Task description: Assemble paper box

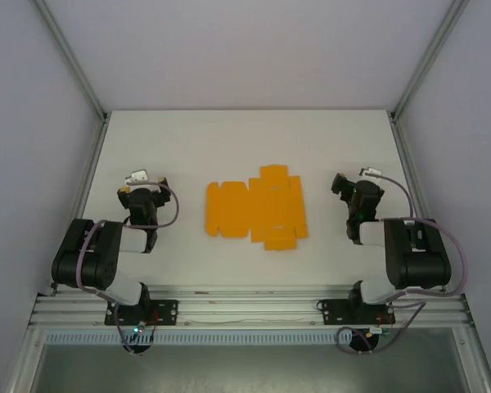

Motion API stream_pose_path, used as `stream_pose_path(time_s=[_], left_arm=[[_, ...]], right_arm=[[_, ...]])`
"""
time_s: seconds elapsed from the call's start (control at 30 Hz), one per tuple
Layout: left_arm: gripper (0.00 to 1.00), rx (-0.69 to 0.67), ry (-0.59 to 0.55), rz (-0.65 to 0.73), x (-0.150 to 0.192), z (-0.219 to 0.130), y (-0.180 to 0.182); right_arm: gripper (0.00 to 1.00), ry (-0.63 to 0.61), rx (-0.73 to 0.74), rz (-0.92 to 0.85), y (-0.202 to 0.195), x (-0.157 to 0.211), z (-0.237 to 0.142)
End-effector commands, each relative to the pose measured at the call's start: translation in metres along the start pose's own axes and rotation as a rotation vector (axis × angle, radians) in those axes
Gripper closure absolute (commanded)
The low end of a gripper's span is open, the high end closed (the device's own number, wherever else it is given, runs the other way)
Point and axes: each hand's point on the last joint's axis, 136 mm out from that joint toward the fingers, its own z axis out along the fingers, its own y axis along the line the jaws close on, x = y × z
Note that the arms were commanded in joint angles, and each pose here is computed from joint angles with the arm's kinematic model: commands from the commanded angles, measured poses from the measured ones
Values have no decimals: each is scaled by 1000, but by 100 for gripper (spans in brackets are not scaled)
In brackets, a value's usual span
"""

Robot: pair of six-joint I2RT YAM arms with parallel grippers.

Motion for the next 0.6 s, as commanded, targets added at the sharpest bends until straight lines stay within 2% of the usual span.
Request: stream_pose_path(time_s=[0.0,0.57], left_arm=[[0,-2,-36,-12,-11,0,1],[0,-2,-38,-13,-12,0,1]], right_arm=[[0,-13,1,3,0,-4,-1],[0,-14,-1,3,0,-4,-1]])
